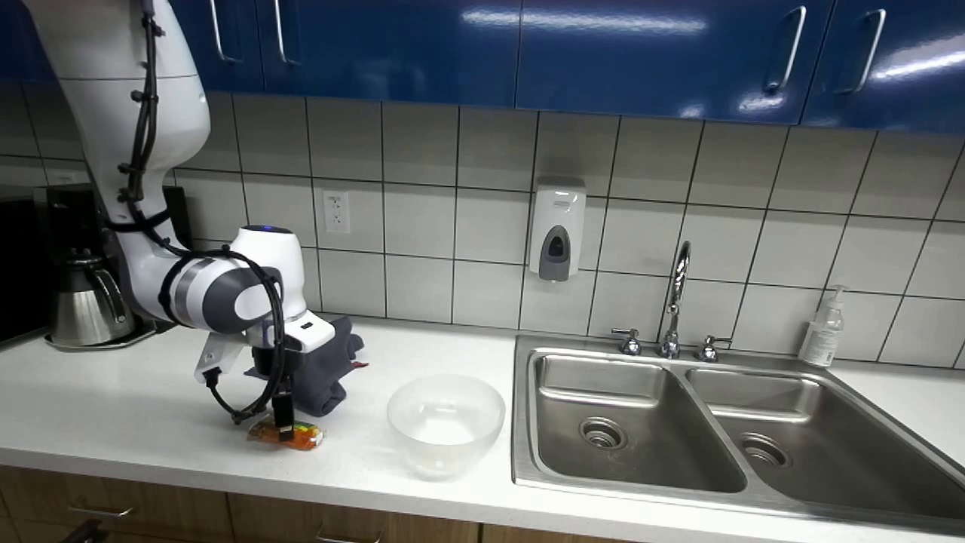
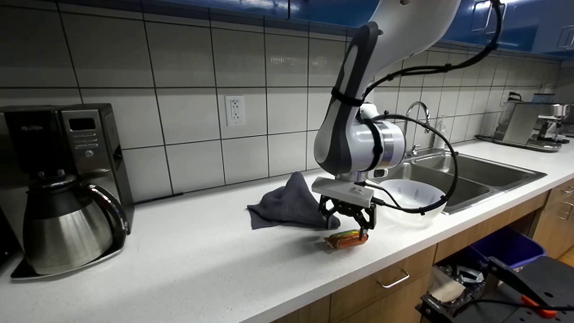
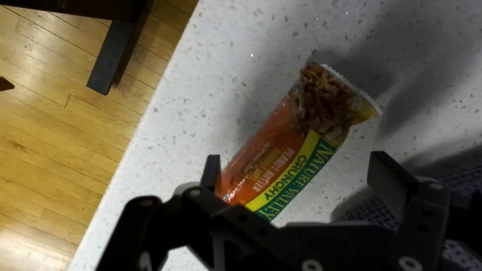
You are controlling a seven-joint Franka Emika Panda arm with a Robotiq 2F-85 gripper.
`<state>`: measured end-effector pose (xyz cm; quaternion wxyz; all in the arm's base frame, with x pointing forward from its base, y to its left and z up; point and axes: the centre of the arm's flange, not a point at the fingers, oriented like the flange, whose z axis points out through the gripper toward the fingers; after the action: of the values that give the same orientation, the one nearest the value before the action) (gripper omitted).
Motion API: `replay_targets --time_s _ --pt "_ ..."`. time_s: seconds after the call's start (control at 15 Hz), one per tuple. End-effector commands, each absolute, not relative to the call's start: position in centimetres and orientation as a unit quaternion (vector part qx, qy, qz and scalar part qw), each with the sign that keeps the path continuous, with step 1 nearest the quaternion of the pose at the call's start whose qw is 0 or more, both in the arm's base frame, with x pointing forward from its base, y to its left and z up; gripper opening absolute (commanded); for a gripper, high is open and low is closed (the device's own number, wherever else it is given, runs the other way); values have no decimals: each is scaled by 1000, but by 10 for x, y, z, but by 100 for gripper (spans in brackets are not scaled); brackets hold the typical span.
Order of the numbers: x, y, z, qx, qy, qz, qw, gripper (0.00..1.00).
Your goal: Put the orange packet in the bowl.
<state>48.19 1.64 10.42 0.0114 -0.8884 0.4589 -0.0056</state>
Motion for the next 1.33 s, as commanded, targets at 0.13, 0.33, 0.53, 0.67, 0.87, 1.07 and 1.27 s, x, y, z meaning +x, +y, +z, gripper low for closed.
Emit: replay_targets --time_s 0.13,0.33,0.53,0.67,0.87,1.07,1.27 --pt "470 18 104 -885 466 4 6 100" --pt "474 16 99 -889 459 2 7 100" --pt "474 16 99 -889 459 2 7 100" --pt "474 16 99 -889 459 2 7 100" --pt "474 16 99 -889 459 2 7 100" --pt "473 14 92 -889 458 -1 6 100" --pt "474 11 86 -887 461 -1 0 100"
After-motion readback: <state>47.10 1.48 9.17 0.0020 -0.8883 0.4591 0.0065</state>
